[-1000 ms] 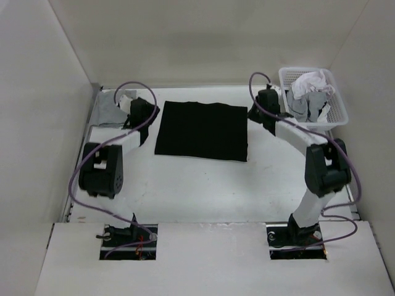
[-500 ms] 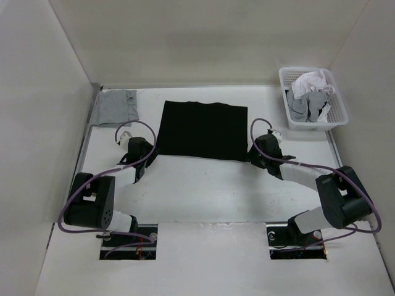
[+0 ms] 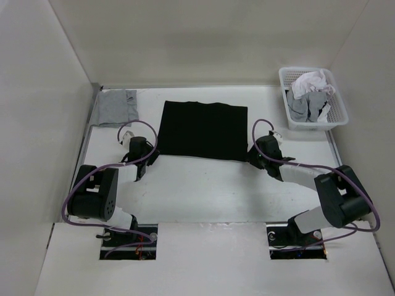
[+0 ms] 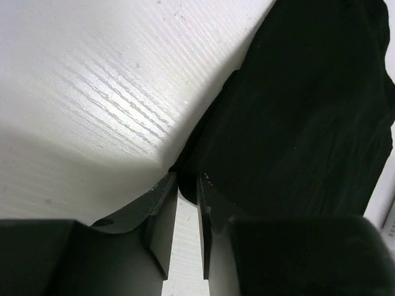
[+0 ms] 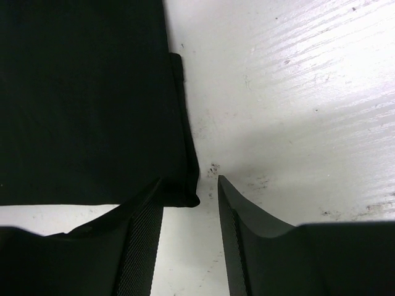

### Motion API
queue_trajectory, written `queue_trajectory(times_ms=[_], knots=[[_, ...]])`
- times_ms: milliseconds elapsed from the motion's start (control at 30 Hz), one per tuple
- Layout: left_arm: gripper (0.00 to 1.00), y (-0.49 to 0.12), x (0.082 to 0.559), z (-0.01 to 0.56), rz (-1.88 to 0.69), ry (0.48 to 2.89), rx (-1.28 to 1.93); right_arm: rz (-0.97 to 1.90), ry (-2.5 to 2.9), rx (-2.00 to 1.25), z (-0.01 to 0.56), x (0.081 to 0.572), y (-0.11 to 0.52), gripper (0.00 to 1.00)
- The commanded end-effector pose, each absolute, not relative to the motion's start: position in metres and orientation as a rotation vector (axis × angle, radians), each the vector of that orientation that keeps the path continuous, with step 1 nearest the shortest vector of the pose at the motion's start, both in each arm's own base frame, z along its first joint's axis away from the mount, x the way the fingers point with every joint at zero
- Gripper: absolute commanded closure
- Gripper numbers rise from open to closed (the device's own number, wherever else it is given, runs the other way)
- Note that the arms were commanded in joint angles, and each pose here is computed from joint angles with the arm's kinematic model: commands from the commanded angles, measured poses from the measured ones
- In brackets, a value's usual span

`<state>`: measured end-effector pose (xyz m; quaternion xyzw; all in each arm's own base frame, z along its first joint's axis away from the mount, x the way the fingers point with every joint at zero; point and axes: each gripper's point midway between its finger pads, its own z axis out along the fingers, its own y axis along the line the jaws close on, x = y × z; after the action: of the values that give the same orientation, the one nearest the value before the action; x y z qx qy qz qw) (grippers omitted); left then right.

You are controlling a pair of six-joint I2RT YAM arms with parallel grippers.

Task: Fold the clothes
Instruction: Fold the tank top

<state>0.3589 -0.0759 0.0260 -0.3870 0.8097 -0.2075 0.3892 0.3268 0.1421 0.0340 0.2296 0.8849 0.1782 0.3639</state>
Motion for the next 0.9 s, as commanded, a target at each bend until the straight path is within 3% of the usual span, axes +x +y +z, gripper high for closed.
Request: queue_trajectory(times_ms=[0, 267, 433, 633, 867], knots=[[0.84, -0.074, 0.359, 0.026, -0.532, 2.047, -1.002, 0.503, 2.228, 0.628, 0.041, 0.336, 0.149, 0.57], [0.93, -0.071, 0.362, 0.033, -0.555, 1.988, -1.007, 0.519, 2.246, 0.652, 0.035, 0.335, 0.156, 0.74], [0.95, -0.073, 0.367, 0.037, -0.58, 1.958, -1.016, 0.551, 2.262, 0.652, 0.033, 0.335, 0.165, 0.68], [1.0, -0.071, 0.367, 0.047, -0.604, 1.91, -1.019, 0.571, 2.209, 0.661, 0.041, 0.335, 0.163, 0.97], [1.0, -0.056, 0.35, 0.132, -0.7, 1.715, -0.945, 0.607, 2.057, 0.526, 0.115, 0.311, 0.158, 1.0]])
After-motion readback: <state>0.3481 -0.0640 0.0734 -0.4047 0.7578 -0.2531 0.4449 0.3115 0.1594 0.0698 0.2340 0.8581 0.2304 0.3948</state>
